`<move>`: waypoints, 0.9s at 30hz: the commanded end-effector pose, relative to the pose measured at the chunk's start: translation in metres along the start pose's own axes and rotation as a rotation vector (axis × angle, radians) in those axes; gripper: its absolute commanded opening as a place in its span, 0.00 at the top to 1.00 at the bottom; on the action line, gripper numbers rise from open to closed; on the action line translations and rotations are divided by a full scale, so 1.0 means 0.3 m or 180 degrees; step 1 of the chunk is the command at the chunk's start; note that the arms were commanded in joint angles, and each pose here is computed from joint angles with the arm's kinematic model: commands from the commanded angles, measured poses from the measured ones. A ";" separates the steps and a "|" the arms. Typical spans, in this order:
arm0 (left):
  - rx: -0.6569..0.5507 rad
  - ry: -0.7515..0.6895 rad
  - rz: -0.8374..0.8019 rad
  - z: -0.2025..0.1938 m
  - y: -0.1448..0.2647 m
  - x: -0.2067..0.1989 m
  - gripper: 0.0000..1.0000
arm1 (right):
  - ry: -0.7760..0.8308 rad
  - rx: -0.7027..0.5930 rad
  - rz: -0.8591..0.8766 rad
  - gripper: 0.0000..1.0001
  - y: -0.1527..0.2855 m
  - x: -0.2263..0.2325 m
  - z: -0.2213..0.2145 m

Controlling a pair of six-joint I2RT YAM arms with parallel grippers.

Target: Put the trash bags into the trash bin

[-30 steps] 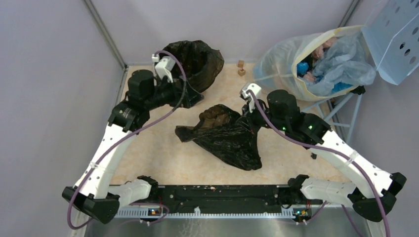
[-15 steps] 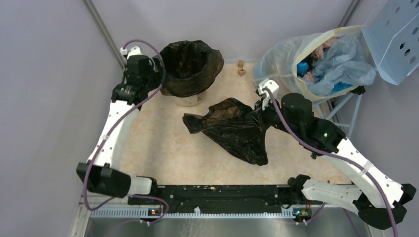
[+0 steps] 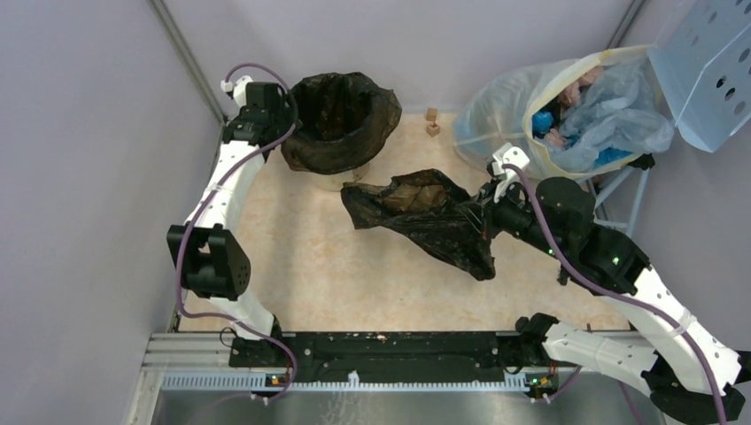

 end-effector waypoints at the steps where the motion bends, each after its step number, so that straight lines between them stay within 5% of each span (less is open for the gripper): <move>1: -0.0227 0.0192 -0.0232 0.077 -0.006 -0.060 0.20 | -0.0016 -0.0221 0.0053 1.00 0.052 0.014 0.072; 4: -0.0152 0.0128 -0.0437 0.065 -0.024 -0.088 0.30 | -0.0006 -0.0421 0.0068 1.00 0.094 0.017 0.131; 9: -0.0036 0.0047 -0.0686 0.052 -0.026 -0.116 0.69 | -0.0014 -0.0922 0.0015 1.00 0.173 0.017 0.265; 15: 0.0180 -0.0092 -0.0957 0.045 0.024 -0.138 1.00 | -0.0044 -0.1560 -0.0034 1.00 0.228 0.021 0.421; 27: 0.0533 -0.0526 -0.1608 -0.009 0.229 -0.214 1.00 | -0.0120 -0.2768 0.0110 1.00 0.249 0.067 0.763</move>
Point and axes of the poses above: each gripper's point midway between its finger pads, its own y axis back along the fingers, its own x axis along the line the jaws close on, z = x × y, the point moved 7 cm from there along y, back along the fingers, and after that the axes turned 4 degrees about -y, right-handed, at the moved point
